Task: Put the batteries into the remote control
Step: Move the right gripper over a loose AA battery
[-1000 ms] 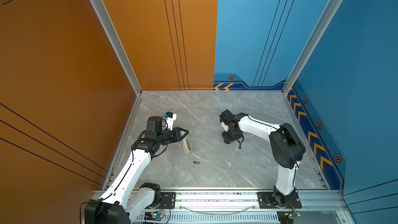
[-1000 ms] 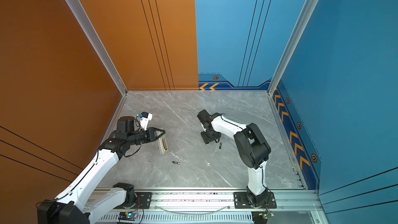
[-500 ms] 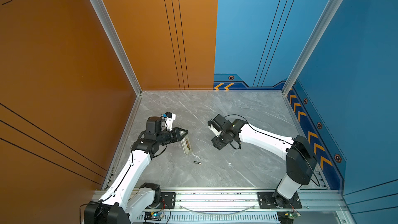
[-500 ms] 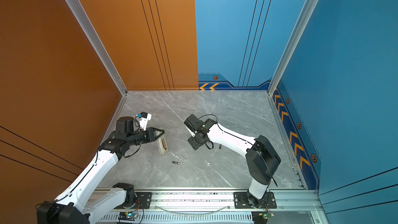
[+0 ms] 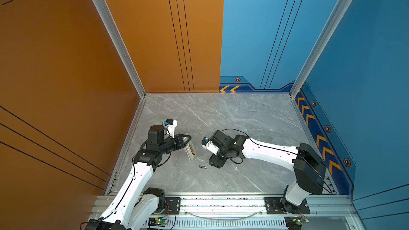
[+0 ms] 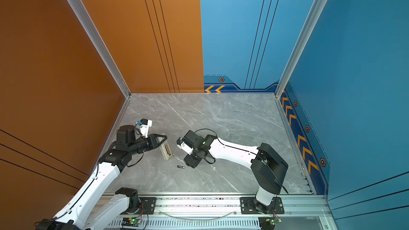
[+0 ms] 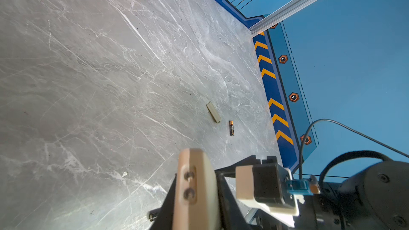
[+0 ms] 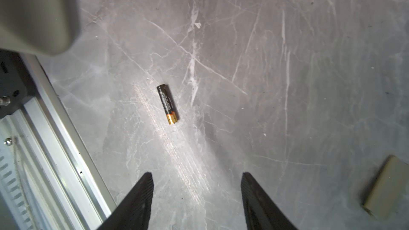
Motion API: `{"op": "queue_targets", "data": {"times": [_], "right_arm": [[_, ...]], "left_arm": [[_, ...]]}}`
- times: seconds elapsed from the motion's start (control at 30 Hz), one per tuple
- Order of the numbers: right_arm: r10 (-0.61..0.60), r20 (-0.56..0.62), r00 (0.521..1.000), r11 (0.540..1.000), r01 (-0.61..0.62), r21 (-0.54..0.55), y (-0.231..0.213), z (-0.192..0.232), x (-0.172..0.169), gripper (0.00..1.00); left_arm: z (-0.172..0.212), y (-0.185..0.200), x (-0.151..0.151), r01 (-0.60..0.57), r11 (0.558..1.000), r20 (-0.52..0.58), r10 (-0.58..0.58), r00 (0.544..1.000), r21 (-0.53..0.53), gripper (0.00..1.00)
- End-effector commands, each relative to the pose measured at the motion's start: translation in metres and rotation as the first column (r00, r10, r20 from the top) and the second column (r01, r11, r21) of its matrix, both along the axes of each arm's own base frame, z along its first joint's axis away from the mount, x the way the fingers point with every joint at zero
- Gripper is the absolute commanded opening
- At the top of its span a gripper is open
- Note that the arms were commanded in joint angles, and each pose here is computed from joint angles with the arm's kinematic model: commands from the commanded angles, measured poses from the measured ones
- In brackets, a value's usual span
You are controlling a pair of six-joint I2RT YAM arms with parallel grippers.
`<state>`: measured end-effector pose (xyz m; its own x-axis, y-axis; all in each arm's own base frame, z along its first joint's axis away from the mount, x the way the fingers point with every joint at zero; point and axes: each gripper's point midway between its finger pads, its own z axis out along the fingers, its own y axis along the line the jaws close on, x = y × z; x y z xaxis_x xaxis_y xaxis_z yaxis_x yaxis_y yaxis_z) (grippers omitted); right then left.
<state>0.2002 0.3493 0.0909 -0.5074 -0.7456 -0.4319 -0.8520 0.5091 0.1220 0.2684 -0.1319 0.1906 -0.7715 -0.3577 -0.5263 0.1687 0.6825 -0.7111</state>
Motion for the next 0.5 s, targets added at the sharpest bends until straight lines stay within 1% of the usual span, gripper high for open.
{"op": "queue_targets", "data": {"times": [0.0, 0.07, 0.17, 0.47], "right_arm": [[0.021, 0.000, 1.000, 0.998, -0.021, 0.063, 0.010, -0.005, 0.001, 0.60], [0.002, -0.022, 1.000, 0.996, 0.000, 0.088, 0.010, -0.012, 0.003, 0.60], [-0.022, -0.050, 0.998, 0.991, 0.029, 0.134, 0.013, -0.016, 0.005, 0.59], [-0.017, -0.077, 0.997, 0.989, 0.028, 0.145, 0.021, -0.032, 0.002, 0.58]], "left_arm": [[0.018, 0.000, 0.004, -0.007, 0.999, 0.099, 0.013, 0.995, -0.053, 0.00], [0.031, -0.003, 0.002, 0.002, 0.996, 0.158, 0.012, 0.987, -0.090, 0.00], [0.042, -0.002, -0.001, 0.006, 0.995, 0.200, 0.014, 0.980, -0.102, 0.00], [0.043, -0.001, -0.007, 0.003, 0.994, 0.197, 0.018, 0.980, -0.107, 0.00]]}}
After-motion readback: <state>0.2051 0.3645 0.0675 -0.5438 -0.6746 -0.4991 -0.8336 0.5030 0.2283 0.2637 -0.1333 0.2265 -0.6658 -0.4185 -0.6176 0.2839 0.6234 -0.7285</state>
